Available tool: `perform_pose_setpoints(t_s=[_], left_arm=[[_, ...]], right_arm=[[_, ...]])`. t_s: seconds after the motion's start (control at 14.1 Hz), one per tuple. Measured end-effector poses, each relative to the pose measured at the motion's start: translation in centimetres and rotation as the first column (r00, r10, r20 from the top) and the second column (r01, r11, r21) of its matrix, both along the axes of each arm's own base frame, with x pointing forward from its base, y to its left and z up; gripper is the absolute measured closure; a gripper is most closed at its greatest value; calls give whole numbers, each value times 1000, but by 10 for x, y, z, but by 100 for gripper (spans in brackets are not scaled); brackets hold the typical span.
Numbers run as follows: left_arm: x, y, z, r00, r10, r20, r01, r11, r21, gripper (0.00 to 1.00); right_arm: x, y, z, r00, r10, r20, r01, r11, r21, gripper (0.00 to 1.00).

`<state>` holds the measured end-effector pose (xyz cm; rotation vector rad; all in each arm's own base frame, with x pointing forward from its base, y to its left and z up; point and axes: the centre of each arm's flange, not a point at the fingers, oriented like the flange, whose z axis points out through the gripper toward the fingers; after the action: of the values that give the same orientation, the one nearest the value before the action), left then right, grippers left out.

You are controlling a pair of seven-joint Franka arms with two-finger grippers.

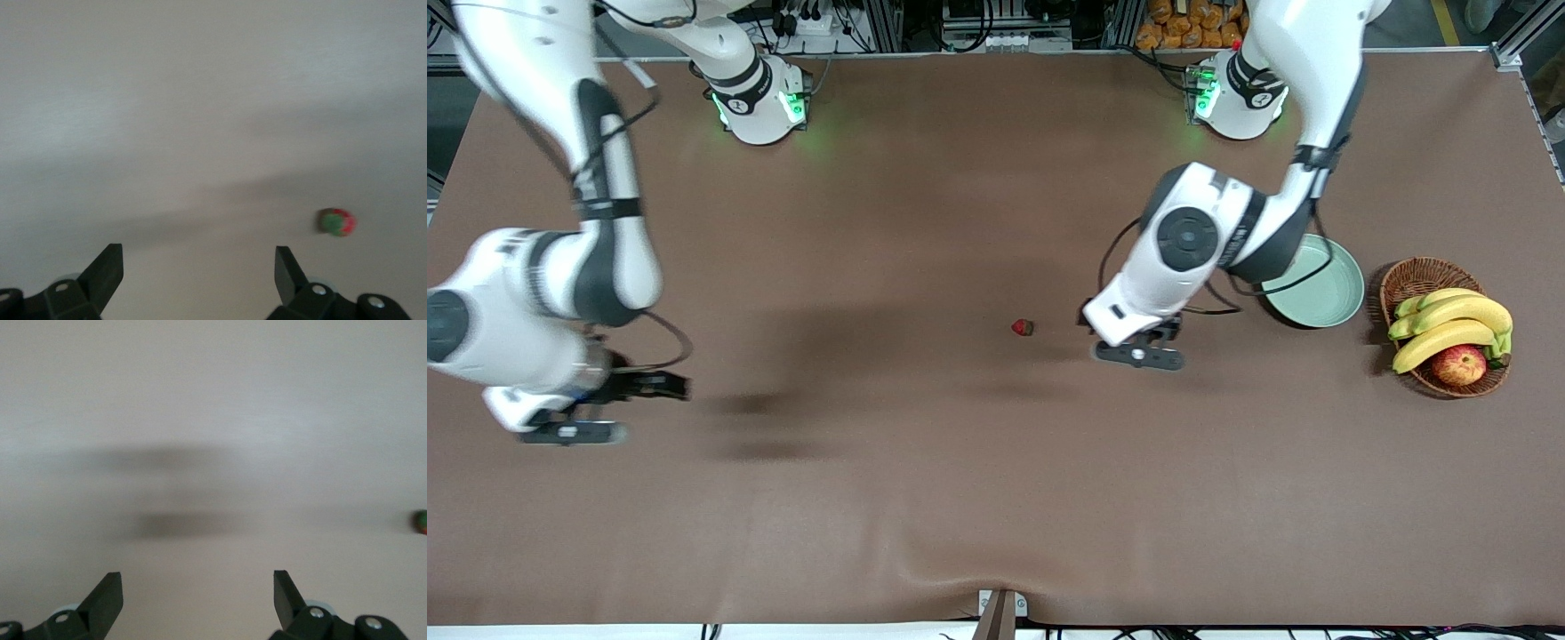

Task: Collect all strawberries into plate
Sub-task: 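Grasp the mid-table strawberry with the left gripper while the right gripper grasps the last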

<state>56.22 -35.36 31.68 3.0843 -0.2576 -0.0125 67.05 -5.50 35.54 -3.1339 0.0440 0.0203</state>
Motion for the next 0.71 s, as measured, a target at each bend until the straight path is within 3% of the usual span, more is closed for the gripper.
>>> perform_pose_setpoints(t_s=[0.36, 0.71], left_arm=[[15, -27, -22, 1000, -2, 0, 2, 1000, -8, 0], [20, -45, -46, 1000, 6, 6, -6, 999, -52, 0]], right_arm=[[-20, -139, -28, 998, -55, -15, 55, 998, -13, 0], [-26, -204, -93, 1000, -2, -10, 1, 998, -60, 0]])
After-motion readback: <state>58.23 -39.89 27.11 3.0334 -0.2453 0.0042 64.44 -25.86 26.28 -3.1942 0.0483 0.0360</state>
